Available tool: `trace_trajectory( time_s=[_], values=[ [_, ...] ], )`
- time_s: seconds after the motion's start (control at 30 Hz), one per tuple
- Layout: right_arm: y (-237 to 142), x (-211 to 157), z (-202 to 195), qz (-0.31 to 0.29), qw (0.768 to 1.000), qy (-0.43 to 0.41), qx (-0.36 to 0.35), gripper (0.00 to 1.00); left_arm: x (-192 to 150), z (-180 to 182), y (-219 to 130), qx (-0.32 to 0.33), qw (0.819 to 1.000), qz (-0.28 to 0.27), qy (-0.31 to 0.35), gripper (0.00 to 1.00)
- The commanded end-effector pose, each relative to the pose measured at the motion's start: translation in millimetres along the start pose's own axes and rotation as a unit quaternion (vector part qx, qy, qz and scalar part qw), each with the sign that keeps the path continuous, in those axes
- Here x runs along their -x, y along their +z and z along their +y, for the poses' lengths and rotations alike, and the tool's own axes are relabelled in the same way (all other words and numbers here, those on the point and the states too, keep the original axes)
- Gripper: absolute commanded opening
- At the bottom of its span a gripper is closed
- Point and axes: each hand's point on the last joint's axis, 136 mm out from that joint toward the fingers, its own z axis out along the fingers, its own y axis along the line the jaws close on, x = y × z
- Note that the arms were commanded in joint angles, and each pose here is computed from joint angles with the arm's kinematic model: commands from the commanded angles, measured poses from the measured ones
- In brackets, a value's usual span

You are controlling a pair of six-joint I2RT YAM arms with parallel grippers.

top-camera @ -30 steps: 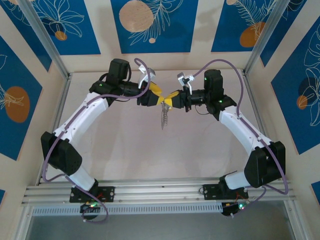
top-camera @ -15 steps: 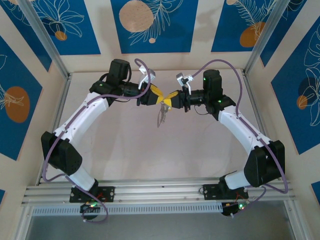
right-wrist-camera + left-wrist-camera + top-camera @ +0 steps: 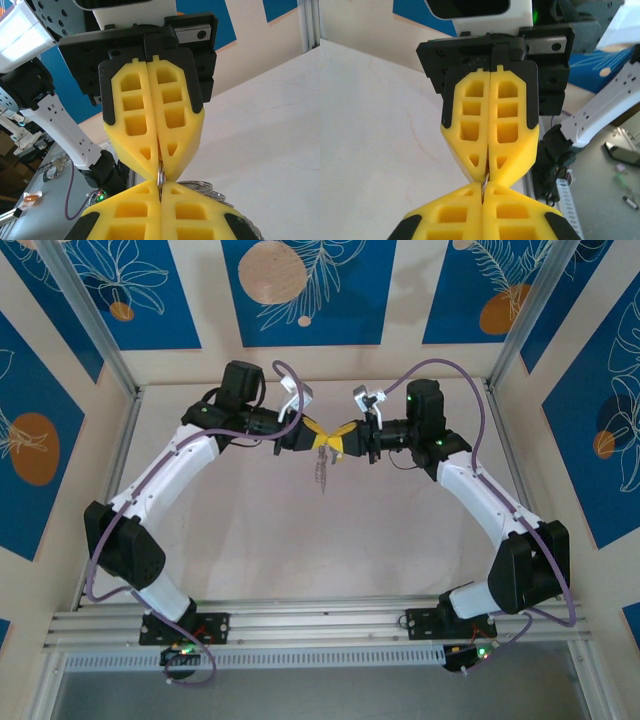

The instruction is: Put the keys on the keyring

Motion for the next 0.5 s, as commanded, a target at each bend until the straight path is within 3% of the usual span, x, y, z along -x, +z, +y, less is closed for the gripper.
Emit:
trace_trajectory(
  time_s=[0.0,0.07,0.13,0.47],
  values=[
    [-2,13,6,-0.011,1.0,-0.014,0.006,0.06,3,-4,6,-0.014,1.0,-0.001,0.008,0.0],
    [-11,15,3,-0.024,1.0,-0.008,-0.004,0.28,8,-4,6,-0.006,1.0,-0.018,0.012,0.0],
    [-23,17,2,-0.041,0.999,-0.003,-0.016,0.39,14,-4,3,0.004,0.999,-0.046,0.022,0.0],
    [-52,4,8,-0.105,0.992,0.0,-0.074,0.44,38,-10,-13,0.04,0.985,-0.16,0.041,0.0]
  ],
)
